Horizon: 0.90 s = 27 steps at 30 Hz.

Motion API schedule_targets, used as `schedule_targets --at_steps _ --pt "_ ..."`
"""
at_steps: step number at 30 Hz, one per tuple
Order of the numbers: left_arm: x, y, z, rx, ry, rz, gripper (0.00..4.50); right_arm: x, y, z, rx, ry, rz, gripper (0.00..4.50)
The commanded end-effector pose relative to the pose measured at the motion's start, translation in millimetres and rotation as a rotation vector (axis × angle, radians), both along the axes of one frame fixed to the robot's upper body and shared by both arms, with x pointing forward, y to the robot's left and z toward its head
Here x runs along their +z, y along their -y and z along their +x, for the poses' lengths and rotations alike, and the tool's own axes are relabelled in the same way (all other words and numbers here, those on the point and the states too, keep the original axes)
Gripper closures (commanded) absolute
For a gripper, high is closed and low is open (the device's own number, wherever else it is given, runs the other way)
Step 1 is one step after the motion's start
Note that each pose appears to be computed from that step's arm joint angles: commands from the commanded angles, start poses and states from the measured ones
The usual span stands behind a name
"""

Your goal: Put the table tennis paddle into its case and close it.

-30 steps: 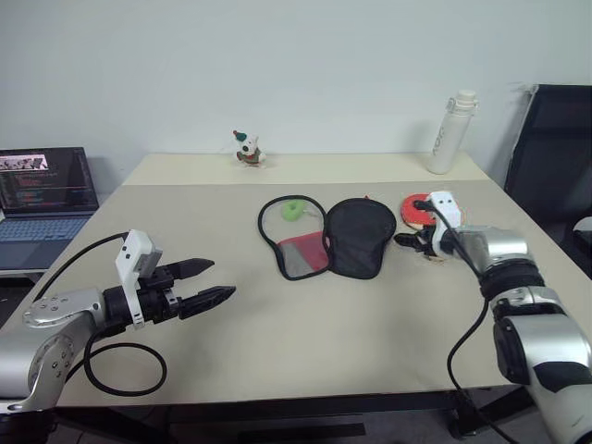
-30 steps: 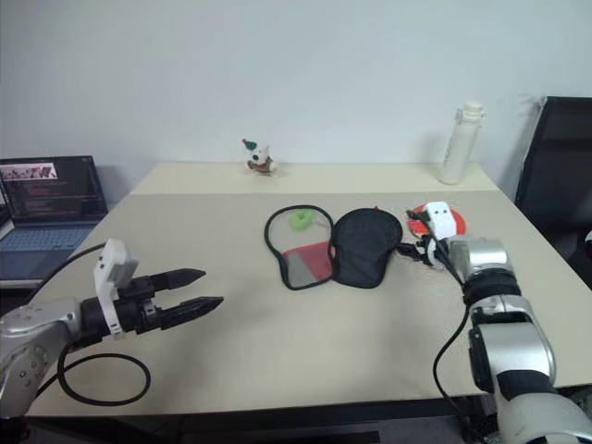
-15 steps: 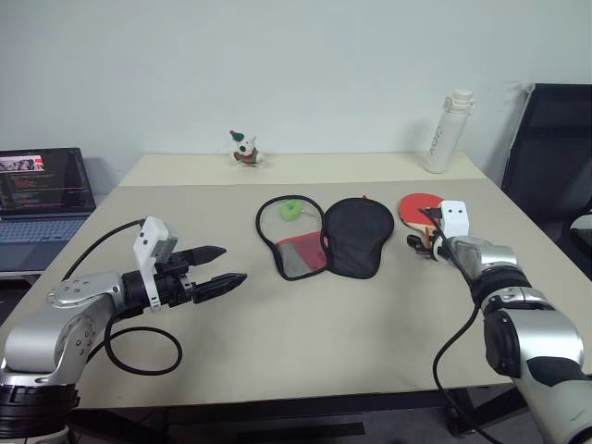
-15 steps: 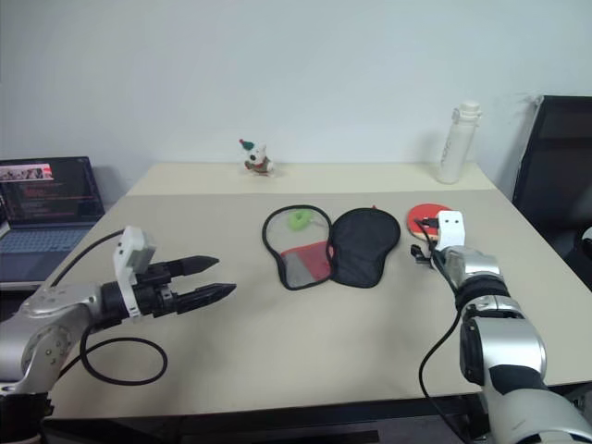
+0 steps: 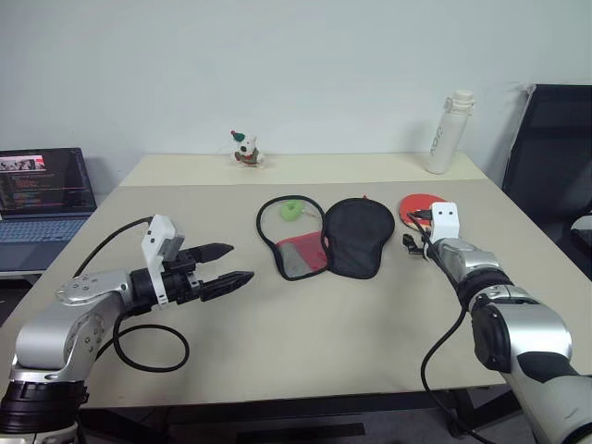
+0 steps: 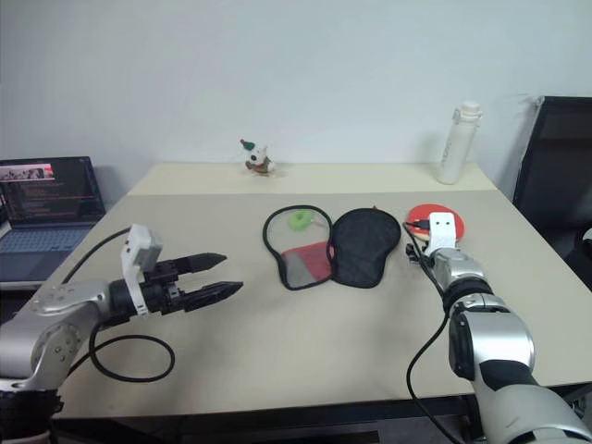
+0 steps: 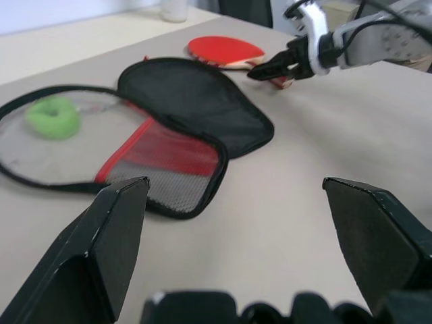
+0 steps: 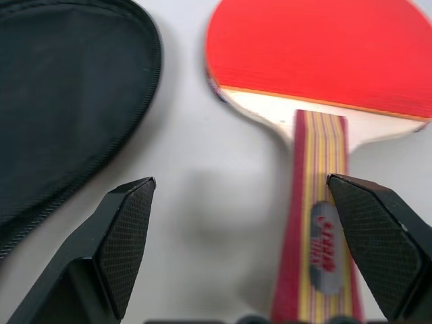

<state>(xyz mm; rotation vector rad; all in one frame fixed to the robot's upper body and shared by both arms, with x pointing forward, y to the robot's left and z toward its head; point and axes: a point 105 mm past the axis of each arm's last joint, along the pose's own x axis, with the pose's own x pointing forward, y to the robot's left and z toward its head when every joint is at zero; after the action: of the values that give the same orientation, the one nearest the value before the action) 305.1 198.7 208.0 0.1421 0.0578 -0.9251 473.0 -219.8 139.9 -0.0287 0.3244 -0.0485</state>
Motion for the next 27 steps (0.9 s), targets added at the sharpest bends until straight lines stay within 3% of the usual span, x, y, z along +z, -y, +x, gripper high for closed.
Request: schedule_targets --at_steps 1,6,9,20,26,27 --pt "9.9 7.0 -3.8 -0.027 0.041 0.003 0.00 16.9 4.4 3.9 -0.030 0.060 -0.025 0.02" --pt "9.7 6.7 -3.9 -0.027 0.040 0.002 0.00 8.1 7.3 1.6 -0.063 0.037 -0.016 0.02" --pt "9.7 7.8 -2.9 -0.029 0.040 0.002 0.00 1.3 7.6 -0.3 -0.070 0.010 -0.013 0.64" --pt "8.2 13.1 -3.5 -0.043 0.037 -0.007 0.00 -14.1 17.1 -7.1 -0.079 -0.059 -0.031 4.42" --pt "8.4 16.3 -3.0 -0.053 0.037 -0.011 0.00 -14.9 13.3 -6.6 -0.064 -0.051 0.001 4.47" --pt "8.6 16.6 -2.7 -0.053 0.038 -0.011 0.00 -13.0 14.7 -6.1 -0.074 -0.039 -0.006 4.30"
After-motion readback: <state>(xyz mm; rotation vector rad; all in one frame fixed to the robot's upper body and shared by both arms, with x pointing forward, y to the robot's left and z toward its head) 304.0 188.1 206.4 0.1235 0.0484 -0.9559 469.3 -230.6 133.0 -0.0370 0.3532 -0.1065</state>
